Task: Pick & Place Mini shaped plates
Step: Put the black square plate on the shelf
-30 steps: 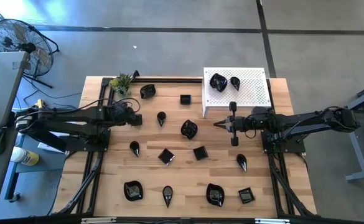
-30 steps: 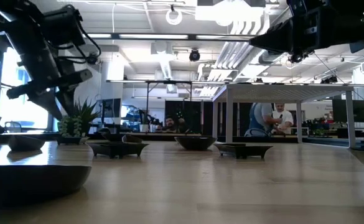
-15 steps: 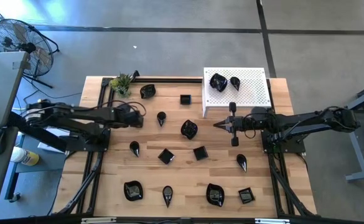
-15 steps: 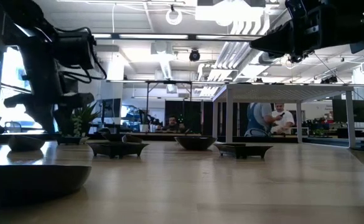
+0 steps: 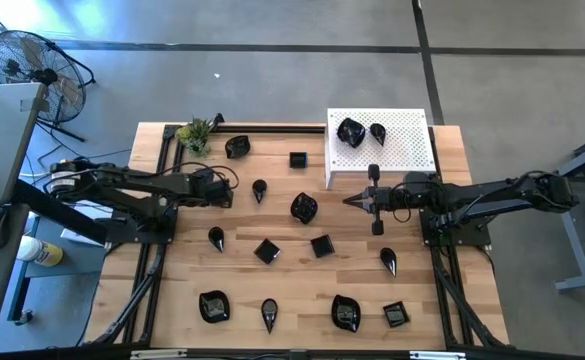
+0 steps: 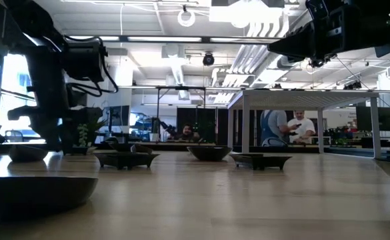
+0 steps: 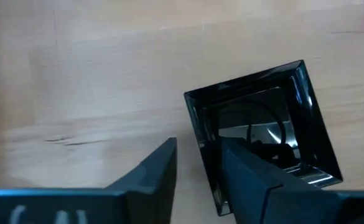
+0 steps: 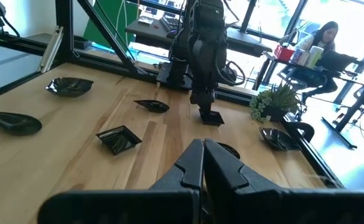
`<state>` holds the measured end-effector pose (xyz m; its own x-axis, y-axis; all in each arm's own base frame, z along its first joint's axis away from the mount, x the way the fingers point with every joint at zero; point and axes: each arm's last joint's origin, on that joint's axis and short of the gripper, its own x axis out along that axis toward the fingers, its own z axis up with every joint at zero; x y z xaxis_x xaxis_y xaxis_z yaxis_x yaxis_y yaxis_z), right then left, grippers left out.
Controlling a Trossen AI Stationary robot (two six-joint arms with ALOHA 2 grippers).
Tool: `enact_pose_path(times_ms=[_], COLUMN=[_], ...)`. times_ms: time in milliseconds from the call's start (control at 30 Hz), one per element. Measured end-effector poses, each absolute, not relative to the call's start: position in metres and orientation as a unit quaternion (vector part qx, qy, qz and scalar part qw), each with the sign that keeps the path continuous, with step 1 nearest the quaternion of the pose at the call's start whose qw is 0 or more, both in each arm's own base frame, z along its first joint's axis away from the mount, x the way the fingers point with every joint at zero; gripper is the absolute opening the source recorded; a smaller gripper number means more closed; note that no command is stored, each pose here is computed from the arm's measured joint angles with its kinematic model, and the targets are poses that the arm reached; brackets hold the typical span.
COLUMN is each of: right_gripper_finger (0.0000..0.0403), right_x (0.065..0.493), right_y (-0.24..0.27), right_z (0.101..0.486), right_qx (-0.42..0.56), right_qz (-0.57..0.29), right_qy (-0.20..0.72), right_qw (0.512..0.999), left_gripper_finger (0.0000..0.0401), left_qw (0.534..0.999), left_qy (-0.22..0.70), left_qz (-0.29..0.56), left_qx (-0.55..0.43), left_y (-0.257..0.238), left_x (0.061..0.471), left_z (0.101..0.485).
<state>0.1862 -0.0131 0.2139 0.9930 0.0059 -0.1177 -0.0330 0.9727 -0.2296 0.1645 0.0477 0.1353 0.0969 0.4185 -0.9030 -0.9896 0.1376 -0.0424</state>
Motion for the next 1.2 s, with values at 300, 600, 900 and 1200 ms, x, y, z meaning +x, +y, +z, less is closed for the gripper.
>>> enact_pose_path(times_ms=[300, 600, 900, 1200], right_gripper_finger=[0.0001, 0.0001, 0.0001, 0.0002], right_x=[0.186, 0.186, 0.186, 0.186], right_y=[-0.013, -0.013, -0.013, -0.013], right_z=[0.214, 0.214, 0.214, 0.214], right_qx=[-0.118, -0.118, -0.117, -0.116], right_qz=[0.010, 0.009, 0.007, 0.005], right_qy=[0.058, 0.058, 0.059, 0.059], right_qw=[0.991, 0.991, 0.991, 0.991], left_gripper_finger=[0.0010, 0.0004, 0.0003, 0.0003], left_qw=[0.655, 0.679, 0.733, 0.784], left_qy=[0.408, 0.401, 0.357, 0.319], left_qz=[0.529, 0.494, 0.466, 0.439], left_qx=[-0.353, -0.365, -0.344, -0.300], left_y=[0.047, 0.048, 0.051, 0.027], left_x=[0.165, 0.172, 0.190, 0.202], left_z=[0.136, 0.151, 0.167, 0.172])
